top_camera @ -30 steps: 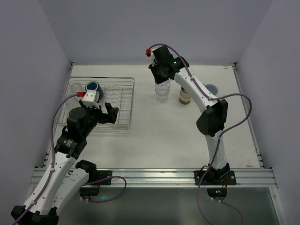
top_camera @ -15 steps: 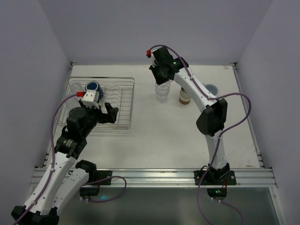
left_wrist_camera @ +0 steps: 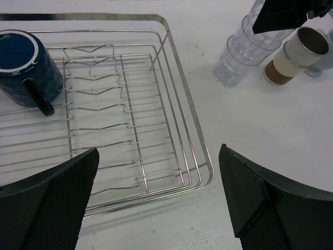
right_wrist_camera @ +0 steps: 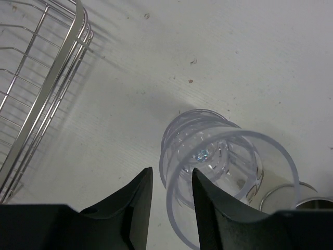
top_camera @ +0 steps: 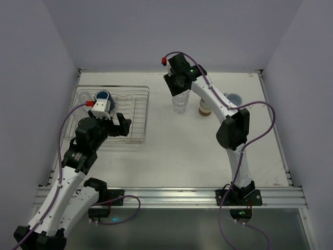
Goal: Unload the cups from the dish rack
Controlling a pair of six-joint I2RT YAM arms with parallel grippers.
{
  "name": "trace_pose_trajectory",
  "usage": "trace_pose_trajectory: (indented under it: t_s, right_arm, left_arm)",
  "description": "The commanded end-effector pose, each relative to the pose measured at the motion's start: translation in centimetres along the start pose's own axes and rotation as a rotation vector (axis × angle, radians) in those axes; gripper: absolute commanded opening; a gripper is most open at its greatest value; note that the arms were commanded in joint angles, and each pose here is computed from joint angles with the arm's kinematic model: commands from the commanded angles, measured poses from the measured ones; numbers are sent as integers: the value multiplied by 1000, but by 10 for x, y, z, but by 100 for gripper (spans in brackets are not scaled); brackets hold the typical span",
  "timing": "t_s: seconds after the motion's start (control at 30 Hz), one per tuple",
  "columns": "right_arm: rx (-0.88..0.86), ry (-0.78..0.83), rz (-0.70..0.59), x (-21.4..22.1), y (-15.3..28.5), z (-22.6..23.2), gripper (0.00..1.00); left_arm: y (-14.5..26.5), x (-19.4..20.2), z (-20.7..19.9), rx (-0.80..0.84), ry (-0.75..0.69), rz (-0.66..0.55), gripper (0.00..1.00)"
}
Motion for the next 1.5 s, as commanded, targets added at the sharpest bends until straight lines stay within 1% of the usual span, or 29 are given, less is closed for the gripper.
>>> trace_pose_trajectory:
  t_s: [0.0, 0.1, 0.27, 0.33, 0.37, 0.4, 0.47, 0.53, 0.57, 0.6, 0.63, 0.67, 0.7, 0.73, 0.77, 0.83, 0.87, 0.9, 0.93, 0.97, 1.0, 1.07, 1.17, 1.23, 1.37, 1.47]
  right_arm:
    - [-29, 72, -74, -18, 26, -3, 41]
    - [-42, 66, -113, -27, 38, -1, 50]
    - [-39, 58, -152, -31, 56, -3, 54]
    - [-62, 41, -176, -33, 65, 1, 57]
    - [-79, 34, -186, -31, 65, 4, 58]
    - [-114, 25, -233, -36, 85, 6, 60]
    - [-174, -15, -302, -44, 104, 16, 64]
    - [-241, -33, -367, -41, 134, 26, 66]
    - [-275, -45, -448, -51, 147, 31, 70]
    - [-303, -50, -436, -37, 143, 36, 71]
    - [-376, -74, -502, -39, 176, 43, 72]
    - [-415, -87, -525, -32, 172, 47, 74]
    - [-453, -96, -547, -28, 179, 51, 74]
    - [-509, -125, -605, -25, 206, 54, 75]
    - [-564, -125, -604, -12, 199, 60, 76]
    - [-624, -137, -620, 1, 208, 65, 78]
    - [-641, -134, -636, 12, 211, 64, 78]
    - [-638, -136, -637, 17, 212, 62, 79]
    - [-629, -139, -643, 21, 212, 60, 79]
    - [-616, -140, -642, 29, 212, 56, 79]
    - [-614, -134, -642, 32, 213, 55, 79]
    - [-610, -122, -642, 37, 218, 54, 80]
    - [-625, -117, -669, 37, 228, 54, 80]
    - [-643, -110, -672, 38, 229, 56, 81]
    - [-670, -103, -658, 39, 230, 60, 82]
    - [-688, -96, -649, 38, 230, 63, 83]
  left_arm:
    - [-3, -4, 6, -20, -9, -11, 100]
    - [-5, -3, 9, -34, -3, -3, 100]
    - [-7, -3, 15, -66, 12, 3, 100]
    - [-9, -2, 16, -71, 27, 8, 100]
    - [-10, -3, 21, -104, 50, 5, 100]
    - [-12, -5, 21, -106, 63, 7, 100]
    - [-11, -10, 20, -113, 105, 10, 100]
    - [-12, -22, 20, -122, 125, -10, 100]
    - [-13, -27, 24, -152, 132, -31, 100]
    - [-16, -31, 27, -174, 155, -38, 100]
    - [-19, -33, 29, -192, 164, -44, 100]
    - [-22, -34, 33, -222, 182, -45, 100]
    - [-29, -33, 37, -246, 197, -31, 100]
    - [-34, -34, 39, -263, 212, -27, 100]
    - [-39, -33, 44, -302, 230, -24, 100]
    - [-52, -31, 57, -381, 251, -9, 100]
    - [-53, -32, 73, -471, 269, -21, 100]
    - [-62, -30, 82, -516, 278, -6, 100]
    - [-67, -32, 90, -546, 291, -20, 100]
    - [-67, -38, 105, -624, 323, -48, 100]
    - [-76, -30, 113, -669, 335, -17, 100]
    - [-83, -31, 126, -720, 336, -6, 100]
    - [-107, -28, 141, -759, 315, 36, 100]
    - [-117, -27, 147, -762, 305, 37, 100]
    - [-144, -9, 169, -789, 262, 134, 100]
    - [-151, -3, 180, -817, 247, 169, 100]
Point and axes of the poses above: each gripper's point midway between its finger pads, its own y axis back along the fingers, its own z axis along the line the jaws close on, x = y × z, the point moved 3 cm from there along y, back along the fingers, and after that the axes turned 9 degrees about -y, right-handed, at the moved point
